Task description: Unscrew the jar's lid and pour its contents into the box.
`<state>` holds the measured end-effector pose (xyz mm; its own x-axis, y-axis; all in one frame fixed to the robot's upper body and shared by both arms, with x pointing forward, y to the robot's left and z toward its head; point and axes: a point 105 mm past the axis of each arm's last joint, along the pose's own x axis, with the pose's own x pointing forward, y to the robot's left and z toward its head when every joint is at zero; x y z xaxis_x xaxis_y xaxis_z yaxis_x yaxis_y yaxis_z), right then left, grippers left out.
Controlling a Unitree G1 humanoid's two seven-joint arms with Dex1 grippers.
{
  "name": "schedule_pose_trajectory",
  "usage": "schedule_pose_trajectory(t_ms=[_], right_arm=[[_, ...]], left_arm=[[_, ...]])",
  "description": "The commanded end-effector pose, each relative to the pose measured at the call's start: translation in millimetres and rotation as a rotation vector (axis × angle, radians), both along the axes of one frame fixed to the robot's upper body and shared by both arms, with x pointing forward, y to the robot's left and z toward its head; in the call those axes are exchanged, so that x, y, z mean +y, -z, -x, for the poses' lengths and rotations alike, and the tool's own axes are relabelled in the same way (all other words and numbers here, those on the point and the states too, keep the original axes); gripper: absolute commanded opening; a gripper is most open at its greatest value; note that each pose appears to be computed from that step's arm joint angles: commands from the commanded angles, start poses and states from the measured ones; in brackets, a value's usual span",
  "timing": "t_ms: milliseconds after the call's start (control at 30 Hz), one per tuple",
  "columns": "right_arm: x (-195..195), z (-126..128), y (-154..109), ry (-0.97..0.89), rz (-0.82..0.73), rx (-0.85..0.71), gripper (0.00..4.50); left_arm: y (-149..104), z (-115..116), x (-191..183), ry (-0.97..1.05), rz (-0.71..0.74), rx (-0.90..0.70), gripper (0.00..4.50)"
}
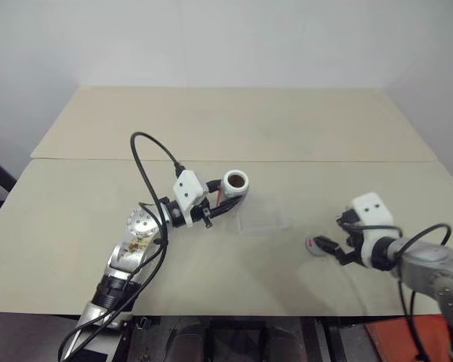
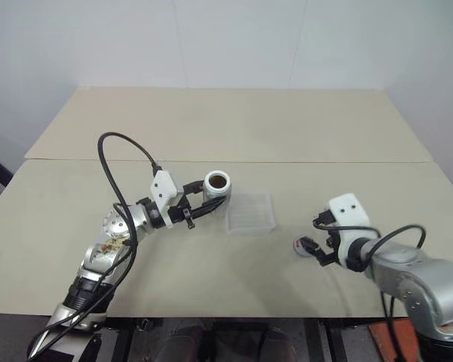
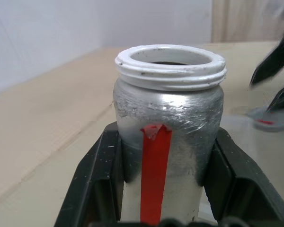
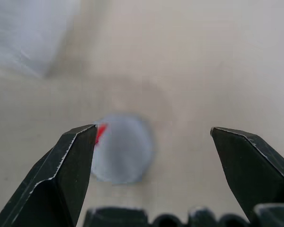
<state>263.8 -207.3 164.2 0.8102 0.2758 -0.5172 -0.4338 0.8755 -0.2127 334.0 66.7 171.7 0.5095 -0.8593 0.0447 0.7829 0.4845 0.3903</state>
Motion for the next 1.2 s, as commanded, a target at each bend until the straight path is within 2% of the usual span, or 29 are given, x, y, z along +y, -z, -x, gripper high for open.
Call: schedule_pose_trajectory(t_ms=[33,100,200,267,333,400,567,633,700,900,1200], right_arm=[[9,16,-27,-0.128,0.060,-0.052,4.47],[12,21,-32,-0.159,0.069,-0.062,4.47],[23,32,-33,-0.242,0.058,-0.069,4.47],[29,37,-31,-0.272,0.050,-0.077,4.47],[32,37,-30,-0.278,0.035,-0.088,4.47],[35,37,-30,-0.289,0.022,-0.097,4.47],[34,39,-31,-0.298,0.030,-0.101,4.47],[33,38,-33,-0.290,0.019,-0.108,4.47],[34,38,-34,-0.296,0.021,-0.113,4.47],[42,40,-34,-0.322,0.006,-0.123,4.47],[43,41,-32,-0.307,0.003,-0.134,4.47]], left_arm=[[-3,-8,-2,-0.024,-0.044,-0.026,1.89],[-3,-13,-4,-0.047,-0.085,-0.062,1.89],[-8,-26,-10,-0.125,-0.172,-0.221,1.89],[-21,-31,-18,-0.154,-0.151,-0.352,1.89],[-27,-33,-30,-0.153,-0.320,-0.666,1.89],[-29,-34,-43,-0.108,-0.412,-0.881,1.89],[-23,-30,-62,0.044,-0.553,-1.271,1.89],[-14,-35,-66,0.104,-0.656,-1.460,1.89],[-11,-40,-69,0.130,-0.685,-1.579,1.89],[-12,-46,-87,0.183,-0.688,-1.850,1.89],[-22,-55,-80,0.187,-0.718,-1.921,1.89]])
